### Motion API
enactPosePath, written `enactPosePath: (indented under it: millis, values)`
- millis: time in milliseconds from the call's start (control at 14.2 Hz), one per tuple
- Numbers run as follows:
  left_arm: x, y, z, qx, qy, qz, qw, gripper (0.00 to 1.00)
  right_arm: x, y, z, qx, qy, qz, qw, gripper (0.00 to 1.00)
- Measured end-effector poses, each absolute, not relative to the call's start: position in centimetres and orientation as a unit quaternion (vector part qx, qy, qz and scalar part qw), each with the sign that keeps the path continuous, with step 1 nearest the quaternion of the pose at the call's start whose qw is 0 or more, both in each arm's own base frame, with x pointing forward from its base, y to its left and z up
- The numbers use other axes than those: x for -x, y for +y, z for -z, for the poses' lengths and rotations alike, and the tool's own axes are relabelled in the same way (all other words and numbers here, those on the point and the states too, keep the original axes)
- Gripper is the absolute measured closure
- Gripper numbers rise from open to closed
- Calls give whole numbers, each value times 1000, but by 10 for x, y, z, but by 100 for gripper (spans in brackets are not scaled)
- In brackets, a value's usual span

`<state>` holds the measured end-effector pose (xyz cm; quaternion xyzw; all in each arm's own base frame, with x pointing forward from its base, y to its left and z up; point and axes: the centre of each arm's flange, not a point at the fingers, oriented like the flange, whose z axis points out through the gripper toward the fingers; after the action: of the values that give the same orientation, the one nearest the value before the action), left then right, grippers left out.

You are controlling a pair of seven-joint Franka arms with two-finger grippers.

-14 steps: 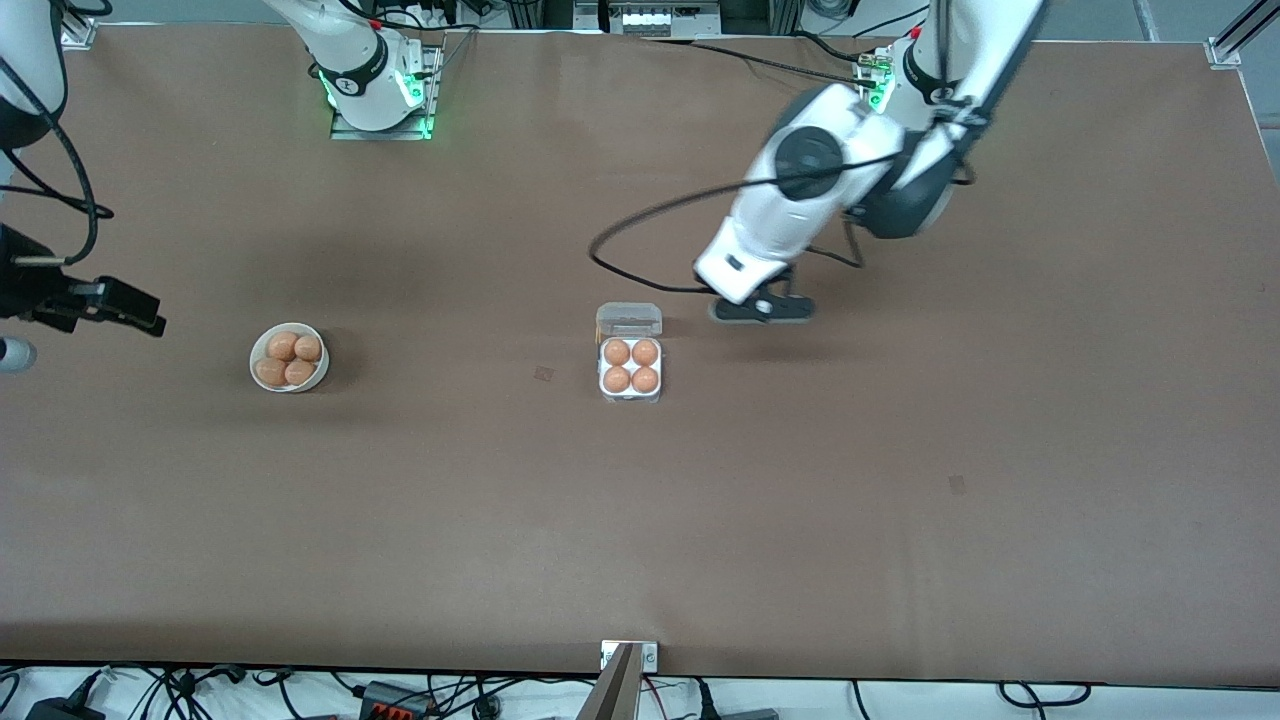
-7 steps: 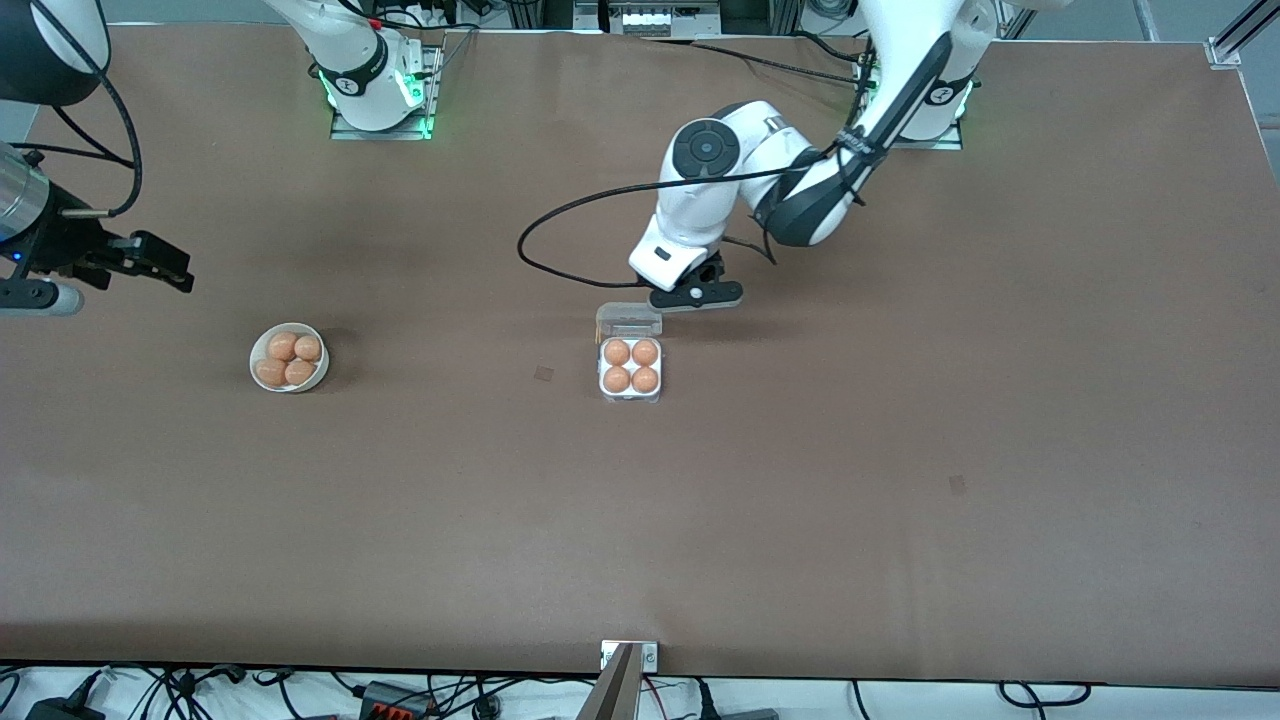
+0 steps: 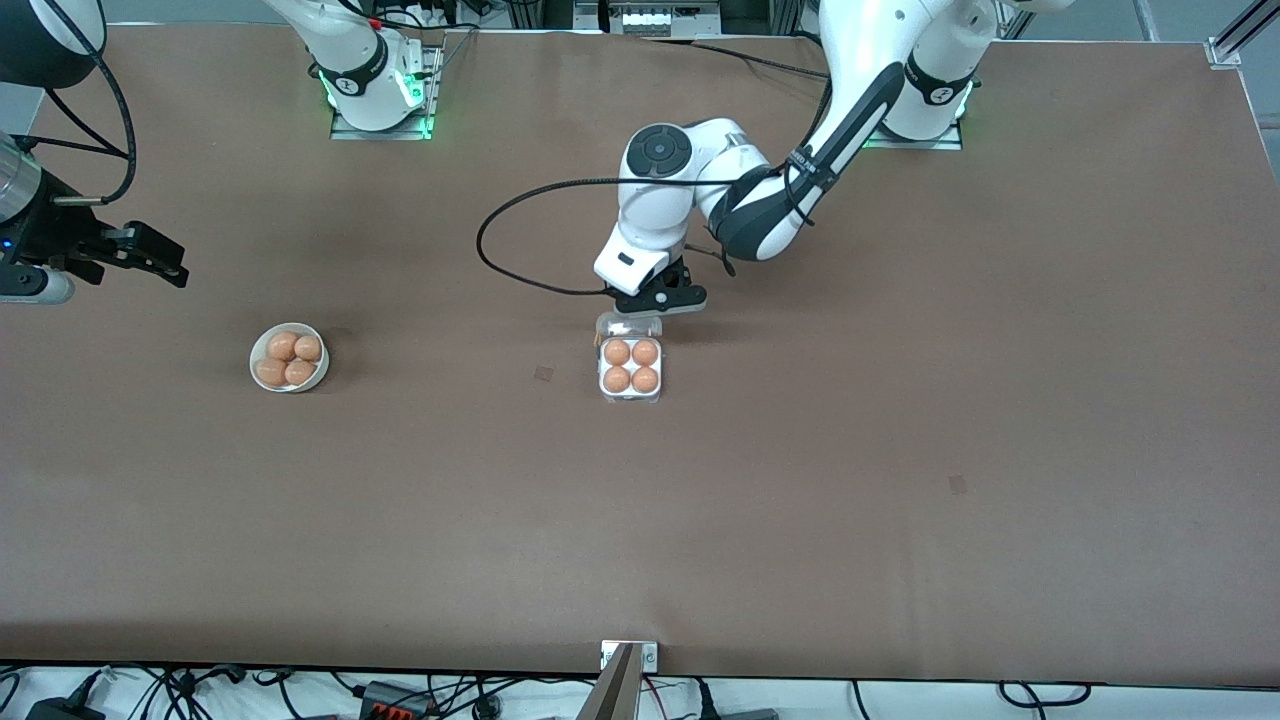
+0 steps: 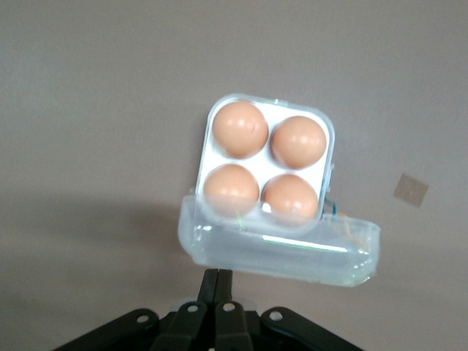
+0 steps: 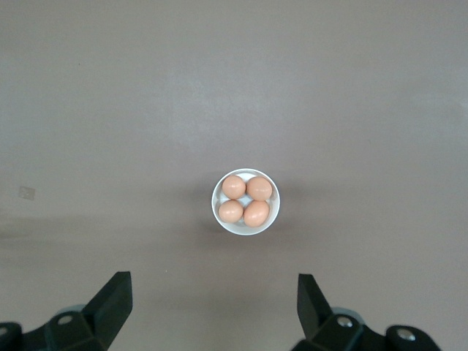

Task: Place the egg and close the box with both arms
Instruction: 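Fold the clear carton lid over the eggs with the left gripper, then press the lid shut and raise the left gripper away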

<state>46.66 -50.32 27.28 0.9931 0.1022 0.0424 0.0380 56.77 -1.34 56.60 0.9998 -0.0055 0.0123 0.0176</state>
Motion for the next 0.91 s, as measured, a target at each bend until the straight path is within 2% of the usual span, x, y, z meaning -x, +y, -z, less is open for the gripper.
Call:
enactPosePath:
  millis: [912]
  values:
    - [-476, -502, -277, -992, 107, -48, 42, 99, -569, -10, -581, -999, -3, -27, 18, 0]
